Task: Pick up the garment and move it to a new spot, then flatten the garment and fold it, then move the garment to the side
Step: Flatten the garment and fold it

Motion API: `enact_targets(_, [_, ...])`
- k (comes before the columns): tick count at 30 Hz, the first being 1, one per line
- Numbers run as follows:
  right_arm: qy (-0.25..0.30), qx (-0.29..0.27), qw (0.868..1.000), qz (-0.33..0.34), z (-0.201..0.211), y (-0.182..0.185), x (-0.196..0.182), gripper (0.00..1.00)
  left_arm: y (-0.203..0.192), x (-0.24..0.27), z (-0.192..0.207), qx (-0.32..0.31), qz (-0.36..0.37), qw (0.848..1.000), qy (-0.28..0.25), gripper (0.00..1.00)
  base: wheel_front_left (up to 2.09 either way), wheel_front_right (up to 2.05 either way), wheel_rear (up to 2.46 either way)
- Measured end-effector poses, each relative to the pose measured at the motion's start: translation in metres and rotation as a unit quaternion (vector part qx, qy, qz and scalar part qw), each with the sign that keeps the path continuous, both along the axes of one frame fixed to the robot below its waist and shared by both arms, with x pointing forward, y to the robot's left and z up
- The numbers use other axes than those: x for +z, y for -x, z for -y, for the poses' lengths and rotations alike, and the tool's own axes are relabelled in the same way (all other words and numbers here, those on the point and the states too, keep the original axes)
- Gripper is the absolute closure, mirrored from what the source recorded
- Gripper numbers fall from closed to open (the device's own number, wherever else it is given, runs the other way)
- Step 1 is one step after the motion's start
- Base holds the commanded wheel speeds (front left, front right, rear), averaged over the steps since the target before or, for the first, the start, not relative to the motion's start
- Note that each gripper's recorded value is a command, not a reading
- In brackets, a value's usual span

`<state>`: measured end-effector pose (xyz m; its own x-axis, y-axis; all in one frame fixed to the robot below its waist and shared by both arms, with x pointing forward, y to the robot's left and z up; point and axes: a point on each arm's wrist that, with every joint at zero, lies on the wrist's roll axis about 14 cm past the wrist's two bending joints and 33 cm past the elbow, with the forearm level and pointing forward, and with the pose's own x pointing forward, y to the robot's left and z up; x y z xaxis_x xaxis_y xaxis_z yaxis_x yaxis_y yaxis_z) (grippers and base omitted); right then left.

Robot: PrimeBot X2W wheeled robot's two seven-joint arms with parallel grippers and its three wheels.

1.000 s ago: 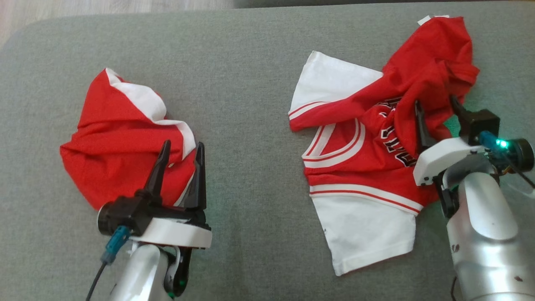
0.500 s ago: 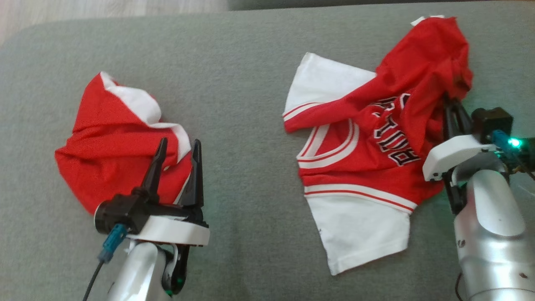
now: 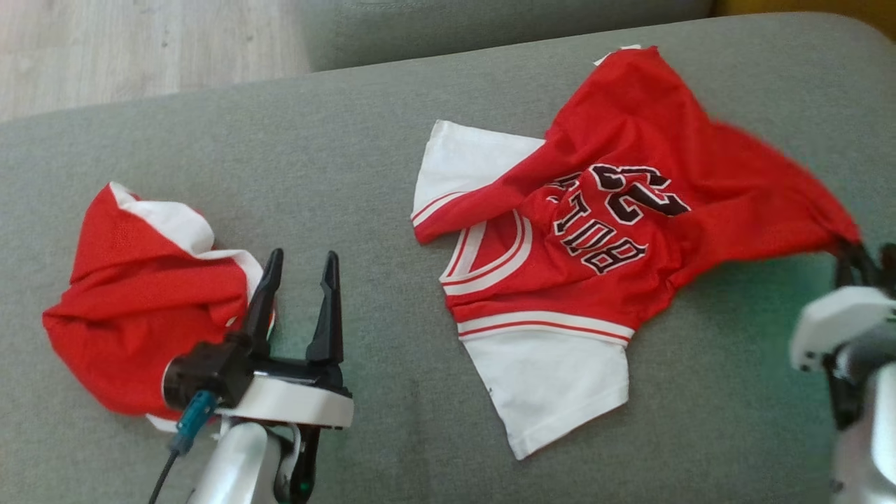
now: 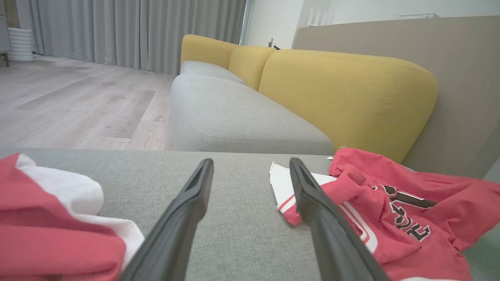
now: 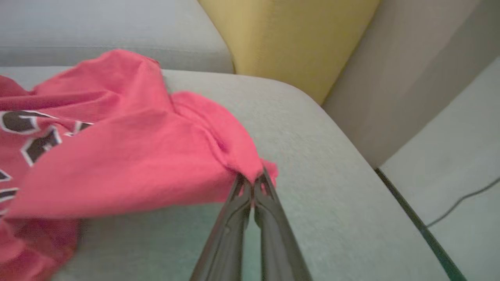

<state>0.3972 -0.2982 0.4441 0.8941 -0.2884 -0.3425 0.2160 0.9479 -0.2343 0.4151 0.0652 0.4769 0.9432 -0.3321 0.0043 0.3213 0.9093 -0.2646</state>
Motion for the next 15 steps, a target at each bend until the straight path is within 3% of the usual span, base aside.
enact_targets(10, [0.008,-0.085,0.995,-0.047,0.045,0.026,-0.004,1.00,0.002,-0.003,-0.003,0.003,-0.005,1.000,0.002,0.00,0.00,0.00,0.00])
enact_targets(11, [0.012,-0.091,0.995,-0.050,0.049,0.027,-0.004,0.73,0.003,-0.003,-0.004,0.005,-0.005,1.000,0.002,0.00,0.00,0.00,0.00])
enact_targets(12, [0.018,-0.098,0.994,-0.044,0.054,0.027,-0.002,0.00,0.003,-0.003,-0.007,0.009,-0.006,1.000,0.002,0.00,0.00,0.00,0.00])
enact_targets(15, [0.028,-0.096,0.994,-0.032,0.056,0.022,0.003,0.00,0.003,-0.004,-0.011,0.015,-0.007,1.000,0.001,0.00,0.00,0.00,0.00])
